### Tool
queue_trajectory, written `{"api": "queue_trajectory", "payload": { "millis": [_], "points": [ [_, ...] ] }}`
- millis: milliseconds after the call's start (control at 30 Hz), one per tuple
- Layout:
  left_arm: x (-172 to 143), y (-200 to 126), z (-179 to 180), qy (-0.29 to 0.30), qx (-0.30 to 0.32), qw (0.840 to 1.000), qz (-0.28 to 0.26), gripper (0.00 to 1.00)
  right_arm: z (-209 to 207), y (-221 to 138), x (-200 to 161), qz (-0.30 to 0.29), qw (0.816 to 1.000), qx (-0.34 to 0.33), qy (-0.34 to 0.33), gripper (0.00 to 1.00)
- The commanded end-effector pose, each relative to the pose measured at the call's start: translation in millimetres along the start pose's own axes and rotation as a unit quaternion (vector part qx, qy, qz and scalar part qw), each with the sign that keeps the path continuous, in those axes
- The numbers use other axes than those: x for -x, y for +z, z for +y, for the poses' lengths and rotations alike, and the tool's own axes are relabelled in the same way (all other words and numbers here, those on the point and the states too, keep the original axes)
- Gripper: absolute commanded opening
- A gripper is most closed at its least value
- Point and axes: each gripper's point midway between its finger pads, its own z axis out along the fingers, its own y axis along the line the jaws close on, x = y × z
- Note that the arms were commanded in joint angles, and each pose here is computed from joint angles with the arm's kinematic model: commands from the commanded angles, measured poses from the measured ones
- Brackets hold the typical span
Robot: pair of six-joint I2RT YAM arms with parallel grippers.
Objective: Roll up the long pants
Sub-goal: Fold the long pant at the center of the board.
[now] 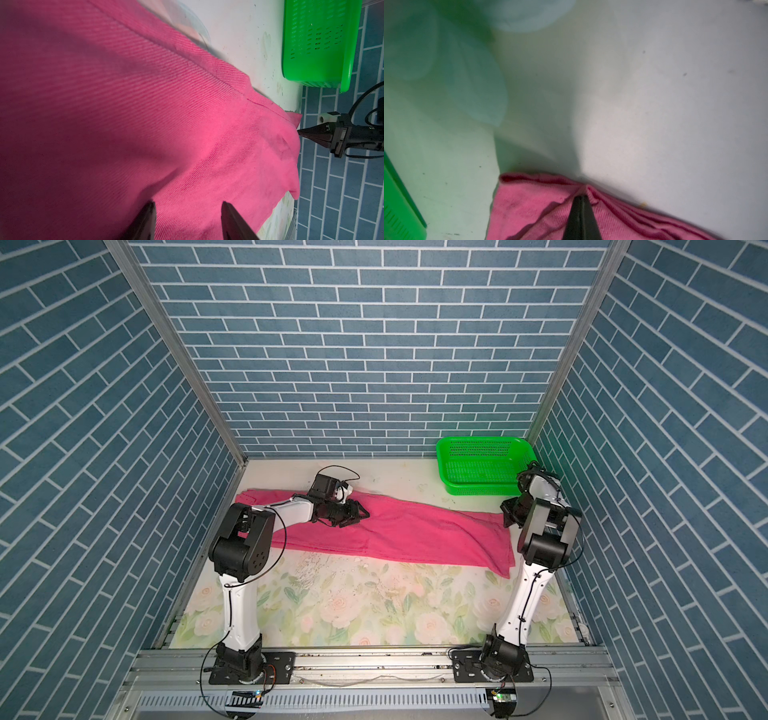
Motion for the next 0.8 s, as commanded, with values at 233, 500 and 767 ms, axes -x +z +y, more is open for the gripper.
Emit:
{"api": "queue_trajectory", "payload": {
  "millis": [233,500,767],
  "points": [
    [-19.1,-0.8,45.4,-0.034,0.073,0.996,0.023,0.55,-21.2,-5.3,-32.4,0.037,0.999,-0.038,-0.008,0.31],
    [-18.1,-0.3,44.3,-0.032,0.072,0.997,0.023,0.55,-24.6,-29.0,-38.6,0.019,1.000,-0.025,0.000,0.29],
    [-15.1,1.6,42.8,-0.033,0.068,0.997,0.021,0.55,-12.6,-63.7,-29.9,-0.025,1.000,0.008,-0.003,0.28]
  ]
}}
